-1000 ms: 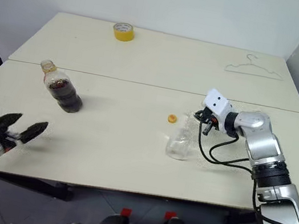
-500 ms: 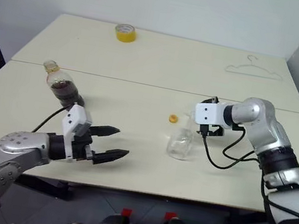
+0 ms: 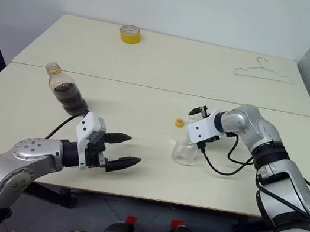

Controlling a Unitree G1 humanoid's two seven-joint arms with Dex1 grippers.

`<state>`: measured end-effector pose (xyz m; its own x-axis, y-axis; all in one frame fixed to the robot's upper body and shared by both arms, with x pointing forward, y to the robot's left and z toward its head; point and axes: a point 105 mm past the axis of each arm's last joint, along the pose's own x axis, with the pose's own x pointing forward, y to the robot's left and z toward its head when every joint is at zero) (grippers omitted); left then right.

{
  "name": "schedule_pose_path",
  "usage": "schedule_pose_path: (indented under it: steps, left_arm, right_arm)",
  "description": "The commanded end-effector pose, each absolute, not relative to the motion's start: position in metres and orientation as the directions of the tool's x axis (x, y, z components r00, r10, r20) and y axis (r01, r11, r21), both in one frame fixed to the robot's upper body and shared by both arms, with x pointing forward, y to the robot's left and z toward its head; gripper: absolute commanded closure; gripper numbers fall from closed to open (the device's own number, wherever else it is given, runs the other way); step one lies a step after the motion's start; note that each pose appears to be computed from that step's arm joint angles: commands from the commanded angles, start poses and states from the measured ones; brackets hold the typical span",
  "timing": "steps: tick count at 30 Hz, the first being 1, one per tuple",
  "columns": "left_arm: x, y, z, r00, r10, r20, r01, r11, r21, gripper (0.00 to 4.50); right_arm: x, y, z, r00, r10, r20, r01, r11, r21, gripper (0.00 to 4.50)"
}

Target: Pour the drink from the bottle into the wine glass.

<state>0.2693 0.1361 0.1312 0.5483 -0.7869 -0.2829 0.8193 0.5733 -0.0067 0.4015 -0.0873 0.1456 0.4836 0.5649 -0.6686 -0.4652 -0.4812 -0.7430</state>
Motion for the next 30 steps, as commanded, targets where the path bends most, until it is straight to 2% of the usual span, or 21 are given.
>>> schedule_pose_path:
  steps: [1, 2, 5, 14, 16, 20, 25, 27, 30]
  left_arm:
    - [0.269, 0.134, 0.136, 0.558, -0.785, -0.269, 0.82, 0.571, 0.034, 0.0]
    - [0.269, 0.134, 0.136, 0.56, -0.784, -0.269, 0.819, 0.573, 0.036, 0.0]
    - [0.269, 0.133, 0.136, 0.563, -0.782, -0.268, 0.817, 0.576, 0.038, 0.0]
    - [0.271, 0.136, 0.136, 0.569, -0.776, -0.272, 0.813, 0.581, 0.042, 0.0]
    - [0.272, 0.136, 0.136, 0.569, -0.776, -0.272, 0.813, 0.581, 0.043, 0.0]
    - [0.272, 0.136, 0.137, 0.567, -0.779, -0.269, 0.815, 0.578, 0.041, 0.0]
    - [0.271, 0.142, 0.139, 0.571, -0.775, -0.269, 0.811, 0.584, 0.039, 0.0]
    - [0.271, 0.145, 0.139, 0.573, -0.772, -0.274, 0.809, 0.587, 0.038, 0.0]
    - [0.271, 0.153, 0.136, 0.58, -0.759, -0.295, 0.802, 0.597, 0.041, 0.0]
  right_arm:
    - [0.404, -0.082, 0.152, 0.494, 0.572, -0.655, -0.424, -0.499, -0.755, 0.03]
    - [0.405, -0.082, 0.149, 0.496, 0.572, -0.653, -0.428, -0.493, -0.757, 0.03]
    - [0.406, -0.082, 0.145, 0.501, 0.573, -0.648, -0.433, -0.482, -0.761, 0.61]
    - [0.411, -0.082, 0.144, 0.524, 0.591, -0.613, -0.427, -0.441, -0.79, 3.78]
    - [0.41, -0.082, 0.143, 0.519, 0.595, -0.614, -0.434, -0.435, -0.789, 4.31]
    - [0.406, -0.081, 0.148, 0.503, 0.64, -0.581, -0.476, -0.356, -0.804, 4.41]
    - [0.394, -0.078, 0.183, 0.458, 0.802, -0.384, -0.59, -0.049, -0.806, 4.41]
    - [0.387, -0.079, 0.192, 0.44, 0.835, -0.33, -0.623, 0.02, -0.782, 4.41]
    - [0.372, -0.076, 0.212, 0.406, 0.901, -0.153, -0.723, 0.214, -0.657, 4.41]
